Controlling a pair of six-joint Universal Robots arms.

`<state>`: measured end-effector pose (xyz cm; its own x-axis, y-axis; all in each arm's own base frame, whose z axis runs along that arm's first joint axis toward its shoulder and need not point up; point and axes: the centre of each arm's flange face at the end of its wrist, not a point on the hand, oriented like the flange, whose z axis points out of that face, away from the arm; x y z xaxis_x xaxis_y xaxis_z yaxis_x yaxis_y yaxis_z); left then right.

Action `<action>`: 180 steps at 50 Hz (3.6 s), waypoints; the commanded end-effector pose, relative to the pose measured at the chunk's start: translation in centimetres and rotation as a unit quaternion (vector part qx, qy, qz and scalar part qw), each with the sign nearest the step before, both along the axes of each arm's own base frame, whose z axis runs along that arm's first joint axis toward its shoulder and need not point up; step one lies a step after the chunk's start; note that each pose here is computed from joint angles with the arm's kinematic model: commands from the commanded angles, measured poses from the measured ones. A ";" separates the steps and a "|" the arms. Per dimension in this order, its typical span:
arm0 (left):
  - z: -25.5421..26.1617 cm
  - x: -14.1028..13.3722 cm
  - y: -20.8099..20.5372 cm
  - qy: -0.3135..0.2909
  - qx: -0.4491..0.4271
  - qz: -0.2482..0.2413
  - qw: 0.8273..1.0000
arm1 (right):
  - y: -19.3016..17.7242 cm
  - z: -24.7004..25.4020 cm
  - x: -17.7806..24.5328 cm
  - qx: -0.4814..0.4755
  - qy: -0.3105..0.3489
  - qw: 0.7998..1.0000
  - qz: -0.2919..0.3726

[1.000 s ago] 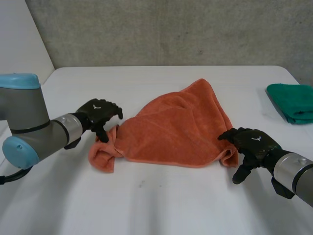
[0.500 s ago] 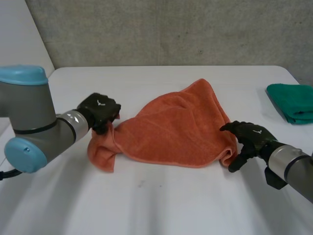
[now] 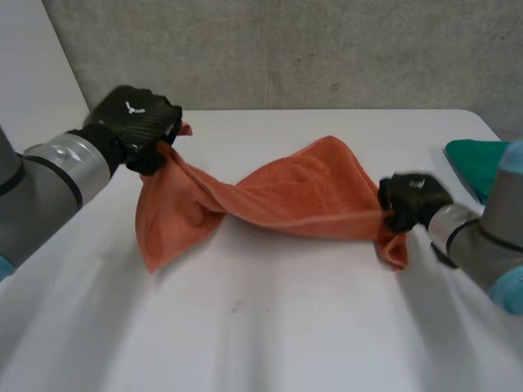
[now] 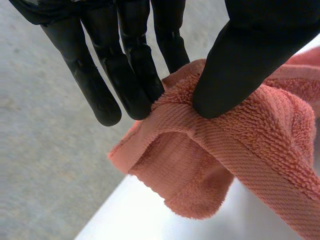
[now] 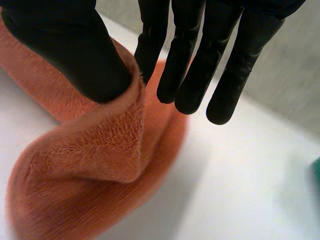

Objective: Fold the laundry.

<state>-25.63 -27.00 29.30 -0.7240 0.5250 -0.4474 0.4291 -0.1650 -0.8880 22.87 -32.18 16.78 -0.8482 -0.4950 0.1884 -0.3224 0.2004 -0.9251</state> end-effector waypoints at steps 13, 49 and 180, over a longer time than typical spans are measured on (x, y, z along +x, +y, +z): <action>3.7 2.8 1.6 0.078 -0.034 0.036 0.996 | 4.4 17.7 -0.8 -0.167 0.210 0.960 0.080; 5.3 -1.1 -9.5 0.183 -0.343 0.053 0.920 | -5.9 23.2 6.7 -0.522 0.000 0.853 -0.007; -3.3 1.1 -1.1 0.038 0.056 0.042 0.997 | 1.3 2.5 -3.0 0.114 -0.003 0.993 0.003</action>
<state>-24.29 -27.12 26.44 -0.7954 0.5094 -0.3284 0.3671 -0.0263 -0.9298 20.75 -31.75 20.67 -0.7774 -0.5905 0.2168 -0.4487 0.2790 -0.8490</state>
